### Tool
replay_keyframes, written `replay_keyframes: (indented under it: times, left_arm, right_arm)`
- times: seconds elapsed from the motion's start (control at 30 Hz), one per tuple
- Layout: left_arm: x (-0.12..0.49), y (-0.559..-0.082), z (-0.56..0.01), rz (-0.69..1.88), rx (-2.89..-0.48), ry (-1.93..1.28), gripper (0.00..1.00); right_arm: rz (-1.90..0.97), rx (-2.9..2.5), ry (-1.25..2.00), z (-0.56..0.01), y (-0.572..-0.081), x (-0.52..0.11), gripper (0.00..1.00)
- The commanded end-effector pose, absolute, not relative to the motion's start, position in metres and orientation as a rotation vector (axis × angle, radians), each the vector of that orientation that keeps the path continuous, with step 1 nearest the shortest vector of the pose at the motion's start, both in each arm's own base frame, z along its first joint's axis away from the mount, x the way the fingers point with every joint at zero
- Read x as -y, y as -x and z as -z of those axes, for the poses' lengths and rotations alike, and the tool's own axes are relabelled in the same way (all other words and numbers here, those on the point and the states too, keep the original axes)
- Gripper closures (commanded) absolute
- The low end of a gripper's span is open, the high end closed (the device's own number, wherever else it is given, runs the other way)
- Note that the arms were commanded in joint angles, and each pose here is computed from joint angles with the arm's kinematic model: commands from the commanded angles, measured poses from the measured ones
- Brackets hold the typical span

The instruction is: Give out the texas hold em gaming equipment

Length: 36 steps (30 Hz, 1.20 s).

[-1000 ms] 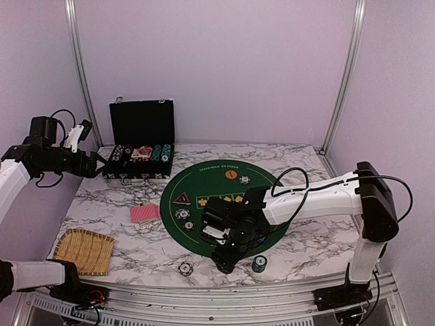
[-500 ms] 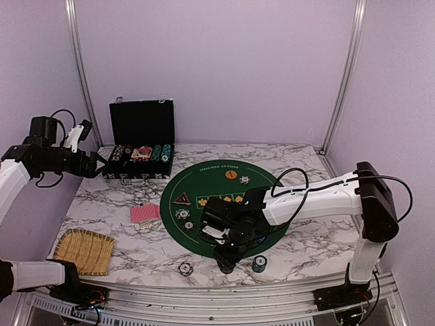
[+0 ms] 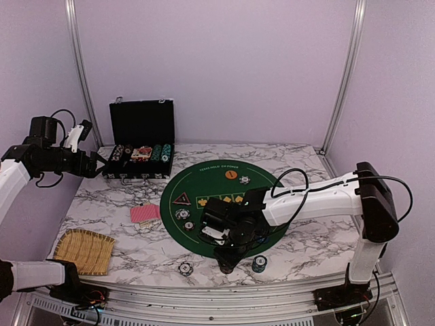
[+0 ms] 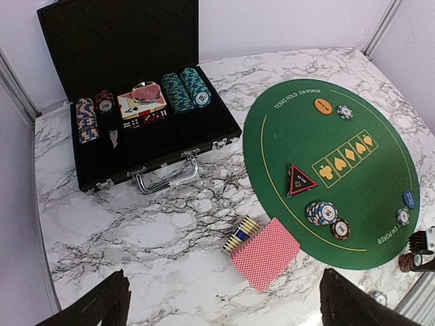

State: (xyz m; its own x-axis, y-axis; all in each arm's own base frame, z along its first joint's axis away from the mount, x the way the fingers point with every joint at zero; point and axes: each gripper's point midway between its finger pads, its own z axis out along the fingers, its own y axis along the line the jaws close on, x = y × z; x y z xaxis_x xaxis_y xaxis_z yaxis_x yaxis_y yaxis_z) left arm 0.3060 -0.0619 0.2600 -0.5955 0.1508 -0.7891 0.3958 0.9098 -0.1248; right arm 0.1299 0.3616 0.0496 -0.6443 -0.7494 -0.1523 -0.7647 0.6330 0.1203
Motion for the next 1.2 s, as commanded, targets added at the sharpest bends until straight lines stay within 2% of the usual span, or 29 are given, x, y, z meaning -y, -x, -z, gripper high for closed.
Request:
replay_keyframes:
  times: [0.0, 0.3, 0.67, 0.8, 1.17]
  left_arm:
    - [0.062, -0.302, -0.274, 0.363, -2.182, -0.394, 0.01]
    - [0.062, -0.302, -0.275, 0.363, -2.180, -0.395, 0.01]
    - [0.063, -0.302, -0.275, 0.366, -2.180, -0.395, 0.01]
    - [0.063, -0.302, -0.276, 0.366, -2.177, -0.393, 0.01]
    - [0.062, -0.301, -0.277, 0.356, -2.175, -0.395, 0.01]
  right_arm:
    - [-0.300, -2.714, 1.276, -0.064, -0.131, -0.368, 0.60]
    - [-0.302, -2.688, 1.267, -0.079, -0.135, -0.372, 0.72]
    - [-0.241, -2.609, 1.216, -0.118, -0.162, -0.374, 0.76]
    - [-0.225, -2.601, 1.142, -0.129, -0.193, -0.369, 0.76]
    - [-0.156, -2.568, 0.807, -0.147, -0.350, -0.342, 0.78]
